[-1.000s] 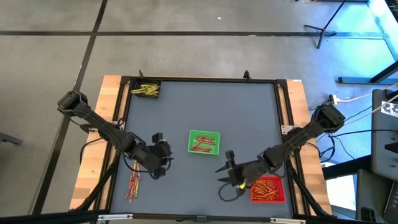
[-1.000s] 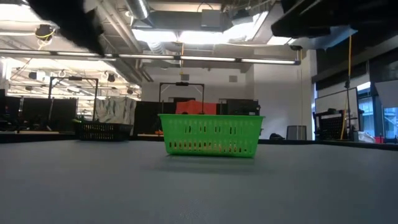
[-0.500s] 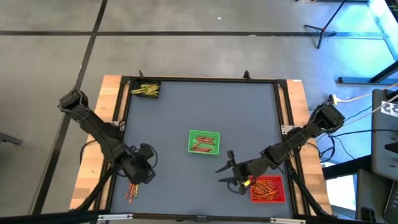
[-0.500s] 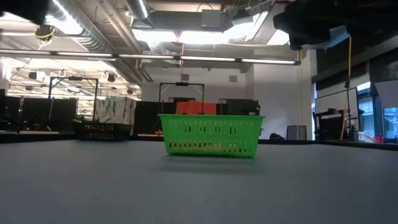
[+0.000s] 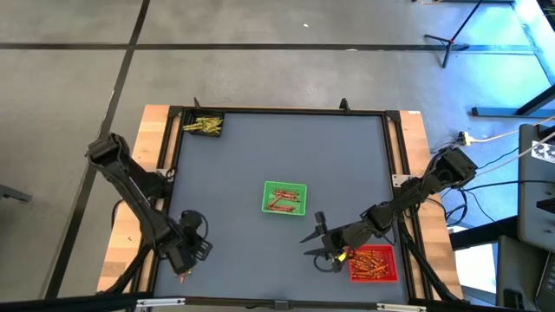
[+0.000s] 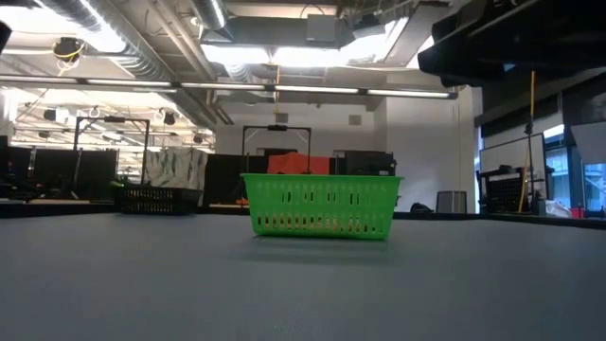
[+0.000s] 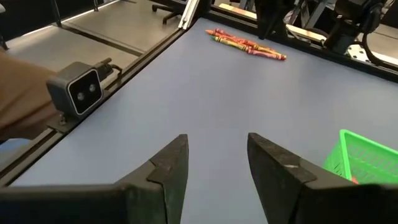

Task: Sort crayons
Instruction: Put the red crayon into the green bin

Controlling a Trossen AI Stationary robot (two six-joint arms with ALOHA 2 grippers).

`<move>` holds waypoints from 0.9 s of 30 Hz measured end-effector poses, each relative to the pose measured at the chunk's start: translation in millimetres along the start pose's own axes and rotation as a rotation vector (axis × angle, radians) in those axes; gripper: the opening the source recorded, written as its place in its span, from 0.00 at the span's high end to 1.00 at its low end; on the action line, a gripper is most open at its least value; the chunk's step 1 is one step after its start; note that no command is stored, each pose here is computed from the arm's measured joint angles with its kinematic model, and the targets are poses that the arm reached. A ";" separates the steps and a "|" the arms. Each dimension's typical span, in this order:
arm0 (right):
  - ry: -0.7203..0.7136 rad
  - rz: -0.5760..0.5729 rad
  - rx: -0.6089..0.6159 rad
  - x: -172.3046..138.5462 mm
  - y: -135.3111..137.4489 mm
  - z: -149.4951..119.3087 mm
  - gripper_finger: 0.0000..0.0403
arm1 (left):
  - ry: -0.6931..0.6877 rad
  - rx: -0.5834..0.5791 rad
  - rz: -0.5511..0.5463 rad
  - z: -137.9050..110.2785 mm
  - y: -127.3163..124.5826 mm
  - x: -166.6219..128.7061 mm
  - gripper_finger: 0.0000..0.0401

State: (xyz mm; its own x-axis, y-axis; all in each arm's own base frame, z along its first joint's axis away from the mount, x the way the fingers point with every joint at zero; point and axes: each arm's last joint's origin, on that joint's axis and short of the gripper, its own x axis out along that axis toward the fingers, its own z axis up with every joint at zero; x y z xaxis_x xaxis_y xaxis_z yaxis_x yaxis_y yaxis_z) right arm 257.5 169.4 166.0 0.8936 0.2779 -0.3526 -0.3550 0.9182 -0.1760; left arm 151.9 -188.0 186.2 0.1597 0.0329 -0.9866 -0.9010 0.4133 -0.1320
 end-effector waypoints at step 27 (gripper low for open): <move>0.007 -0.011 -0.002 -0.1 -0.3 -0.6 0.59 | -0.056 -0.099 0.201 -4.0 -9.4 51.3 0.75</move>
State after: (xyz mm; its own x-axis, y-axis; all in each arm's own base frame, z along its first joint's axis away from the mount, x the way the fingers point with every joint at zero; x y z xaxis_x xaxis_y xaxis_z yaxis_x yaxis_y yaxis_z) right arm 257.4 168.9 165.6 0.8957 0.2653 -0.3570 -0.3451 0.9208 -0.1815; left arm 166.9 -193.9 136.5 -0.0075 0.1569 -0.9876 -0.9518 0.3018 0.0552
